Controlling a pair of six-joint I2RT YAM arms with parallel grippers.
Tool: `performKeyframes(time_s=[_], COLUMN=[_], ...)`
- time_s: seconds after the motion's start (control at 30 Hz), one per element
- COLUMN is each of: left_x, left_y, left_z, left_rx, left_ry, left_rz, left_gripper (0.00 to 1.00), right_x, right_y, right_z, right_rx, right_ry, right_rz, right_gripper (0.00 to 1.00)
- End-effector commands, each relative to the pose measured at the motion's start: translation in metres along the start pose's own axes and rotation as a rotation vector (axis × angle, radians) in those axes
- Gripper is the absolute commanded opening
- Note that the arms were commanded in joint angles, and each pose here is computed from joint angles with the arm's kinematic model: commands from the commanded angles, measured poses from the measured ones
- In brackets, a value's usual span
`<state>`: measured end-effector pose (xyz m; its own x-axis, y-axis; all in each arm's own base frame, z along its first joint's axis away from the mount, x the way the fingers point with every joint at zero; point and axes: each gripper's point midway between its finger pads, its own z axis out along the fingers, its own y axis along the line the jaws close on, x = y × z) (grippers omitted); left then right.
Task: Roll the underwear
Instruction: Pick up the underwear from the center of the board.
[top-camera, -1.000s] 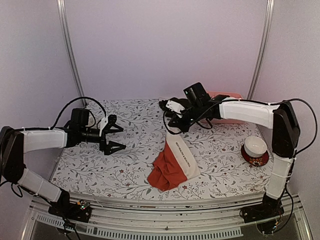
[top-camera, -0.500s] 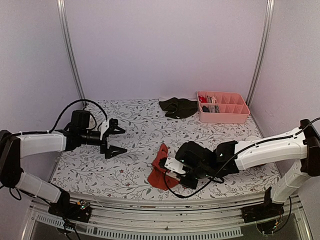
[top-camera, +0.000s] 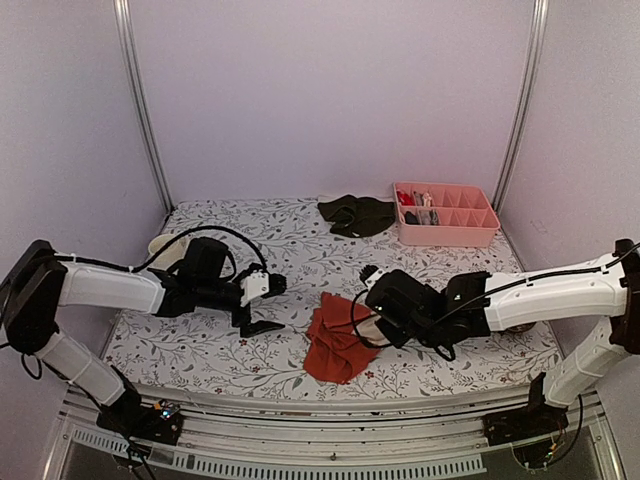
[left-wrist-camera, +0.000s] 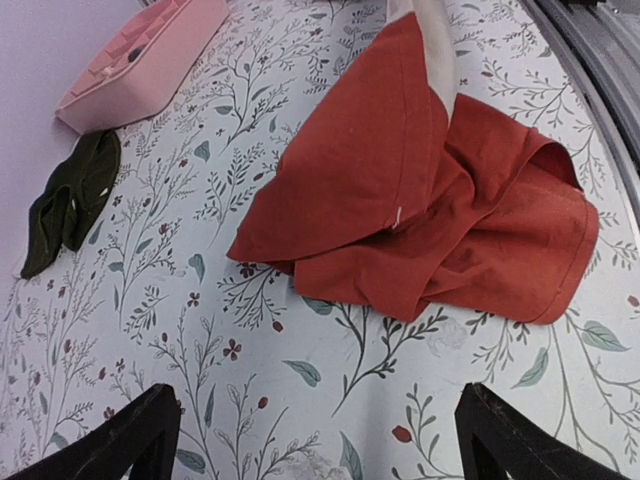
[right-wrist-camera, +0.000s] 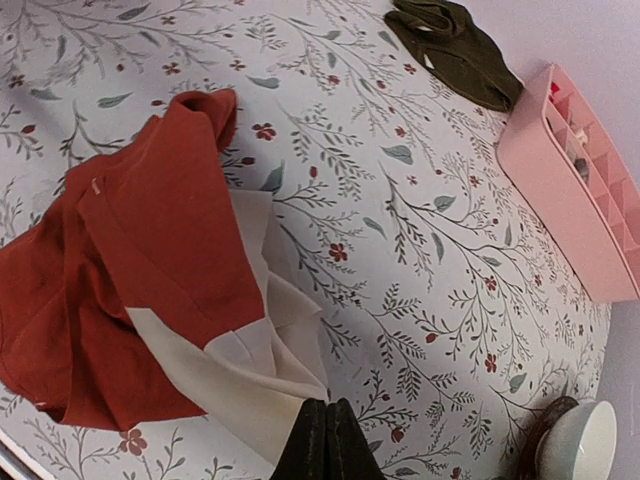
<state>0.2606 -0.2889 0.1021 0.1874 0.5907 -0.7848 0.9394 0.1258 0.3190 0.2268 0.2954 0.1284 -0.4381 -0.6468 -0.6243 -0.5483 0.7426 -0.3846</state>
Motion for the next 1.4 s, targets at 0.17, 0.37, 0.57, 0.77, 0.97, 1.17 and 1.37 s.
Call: performKeyframes(time_s=[0.17,0.37,0.57,0.77,0.97,1.17,1.37], left_x=[-0.022,-0.034,-0.062,-0.066,-0.056,-0.053,-0.054], left_y=[0.044,0.036,0.015,0.015,-0.009,-0.013,-0.003], left_z=[0.036,0.06,0.08,0.102,0.111,0.12,0.132], left_rx=[-0.203,-0.239,-0.153,-0.127,0.009,0.028,-0.013], left_ry=[0.071,0.115,0.114,0.158,0.158,0.167,0.195], left_rz=[0.184,0.307,0.369,0.344,0.368,0.383,0.361], left_gripper=[0.99,0.98,0.95,0.84,0.77,0.69,0.65], right_x=[0.011,0.024,0.028,0.03,0.03,0.03,0.031], right_y=[-0.055,-0.069,-0.065,-0.059,-0.057,-0.059,-0.058], right_z=[0.0,0.014,0.022,0.027,0.028,0.028,0.029], right_rx=[0.148,0.177,0.171,0.146,0.143,0.15,0.151], right_ry=[-0.021,0.014,0.031,0.033,0.037,0.034,0.034], right_rz=[0.206,0.277,0.283,0.267,0.263,0.272,0.269], right_gripper=[0.02,0.02,0.02,0.02,0.02,0.02,0.02])
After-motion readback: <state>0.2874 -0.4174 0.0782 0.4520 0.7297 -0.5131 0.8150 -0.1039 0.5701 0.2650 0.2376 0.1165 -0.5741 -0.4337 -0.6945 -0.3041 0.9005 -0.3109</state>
